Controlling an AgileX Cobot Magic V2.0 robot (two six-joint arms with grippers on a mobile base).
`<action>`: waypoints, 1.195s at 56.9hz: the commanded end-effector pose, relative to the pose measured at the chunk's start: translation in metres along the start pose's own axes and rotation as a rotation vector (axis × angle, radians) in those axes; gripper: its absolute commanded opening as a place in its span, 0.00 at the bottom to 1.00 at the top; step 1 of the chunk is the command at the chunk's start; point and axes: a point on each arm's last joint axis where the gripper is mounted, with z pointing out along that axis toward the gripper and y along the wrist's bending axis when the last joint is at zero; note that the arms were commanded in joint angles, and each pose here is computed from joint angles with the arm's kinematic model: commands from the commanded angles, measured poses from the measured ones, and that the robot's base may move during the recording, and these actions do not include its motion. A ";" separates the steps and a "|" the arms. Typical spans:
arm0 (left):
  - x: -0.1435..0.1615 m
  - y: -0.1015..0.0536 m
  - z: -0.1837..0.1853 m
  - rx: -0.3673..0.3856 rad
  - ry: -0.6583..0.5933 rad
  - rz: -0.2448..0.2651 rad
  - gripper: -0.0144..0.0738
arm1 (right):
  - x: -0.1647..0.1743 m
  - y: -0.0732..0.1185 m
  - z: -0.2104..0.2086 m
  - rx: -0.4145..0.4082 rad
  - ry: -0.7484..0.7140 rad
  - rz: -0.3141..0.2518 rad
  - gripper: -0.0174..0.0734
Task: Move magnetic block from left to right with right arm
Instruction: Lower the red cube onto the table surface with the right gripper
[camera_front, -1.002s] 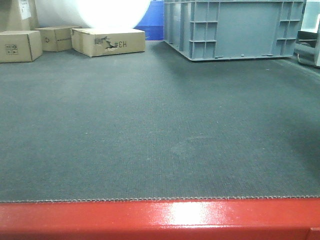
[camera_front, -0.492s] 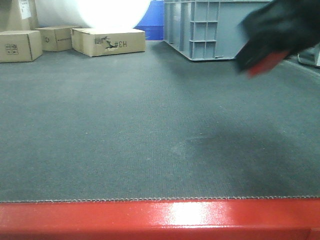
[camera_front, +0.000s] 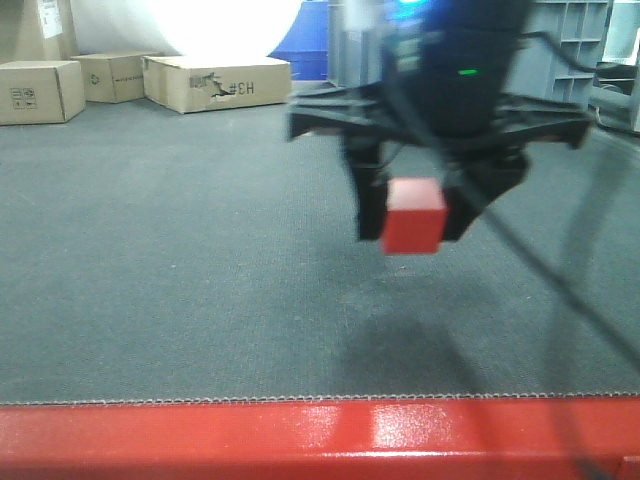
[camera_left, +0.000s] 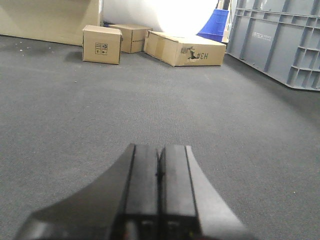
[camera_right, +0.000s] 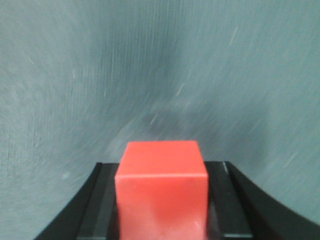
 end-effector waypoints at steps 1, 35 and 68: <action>-0.005 0.000 -0.001 0.006 -0.080 -0.004 0.02 | -0.014 0.018 -0.018 -0.037 -0.051 0.004 0.50; -0.005 0.000 -0.001 0.006 -0.080 -0.004 0.02 | -0.035 0.065 0.011 -0.039 0.100 0.074 0.50; -0.005 0.000 -0.001 0.006 -0.080 -0.004 0.02 | -0.029 0.068 0.028 -0.018 0.155 0.083 0.65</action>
